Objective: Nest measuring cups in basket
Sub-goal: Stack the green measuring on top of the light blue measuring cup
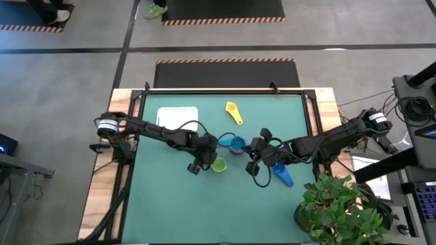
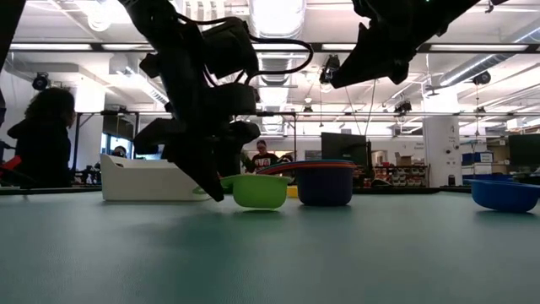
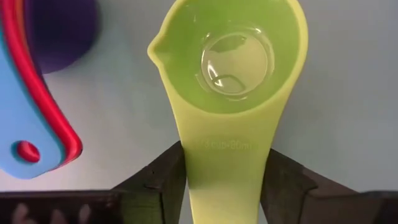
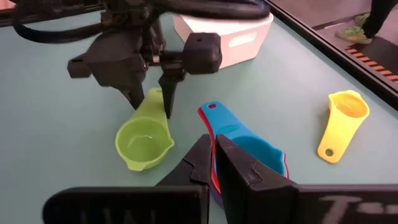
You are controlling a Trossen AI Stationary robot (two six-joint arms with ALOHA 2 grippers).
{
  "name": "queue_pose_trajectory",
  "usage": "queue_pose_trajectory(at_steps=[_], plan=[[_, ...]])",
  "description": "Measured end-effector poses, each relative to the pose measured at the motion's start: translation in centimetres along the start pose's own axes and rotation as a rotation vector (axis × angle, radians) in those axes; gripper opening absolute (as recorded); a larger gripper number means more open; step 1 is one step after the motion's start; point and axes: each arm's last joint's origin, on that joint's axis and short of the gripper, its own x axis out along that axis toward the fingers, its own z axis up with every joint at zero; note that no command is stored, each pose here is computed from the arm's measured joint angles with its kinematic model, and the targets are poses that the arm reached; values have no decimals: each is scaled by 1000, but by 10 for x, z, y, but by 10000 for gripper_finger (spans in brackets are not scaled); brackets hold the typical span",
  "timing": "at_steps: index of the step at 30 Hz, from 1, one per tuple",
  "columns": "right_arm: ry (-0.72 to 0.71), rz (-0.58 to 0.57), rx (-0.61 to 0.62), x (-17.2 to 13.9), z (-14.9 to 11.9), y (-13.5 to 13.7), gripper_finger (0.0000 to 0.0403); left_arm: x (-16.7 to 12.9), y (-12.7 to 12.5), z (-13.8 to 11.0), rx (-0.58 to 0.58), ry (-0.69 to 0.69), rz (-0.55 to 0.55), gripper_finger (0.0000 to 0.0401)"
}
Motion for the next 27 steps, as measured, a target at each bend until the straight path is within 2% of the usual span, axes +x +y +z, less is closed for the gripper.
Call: queue_pose_trajectory(at_steps=[8,14,16,22,27], plan=[[36,-16,-24,0,-4,-2,9,-26,-5,13,-44,-89,45,147],[27,-16,-40,-2,-2,-3,9,-43,8,24,-256,-193,270,148],[15,-15,-41,-6,0,-4,9,-45,10,27,-292,-213,308,147],[-37,5,-36,-20,10,-9,9,-47,23,49,-285,-207,320,147],[-70,17,-18,-30,16,-13,9,-43,37,50,-293,-121,311,147]])
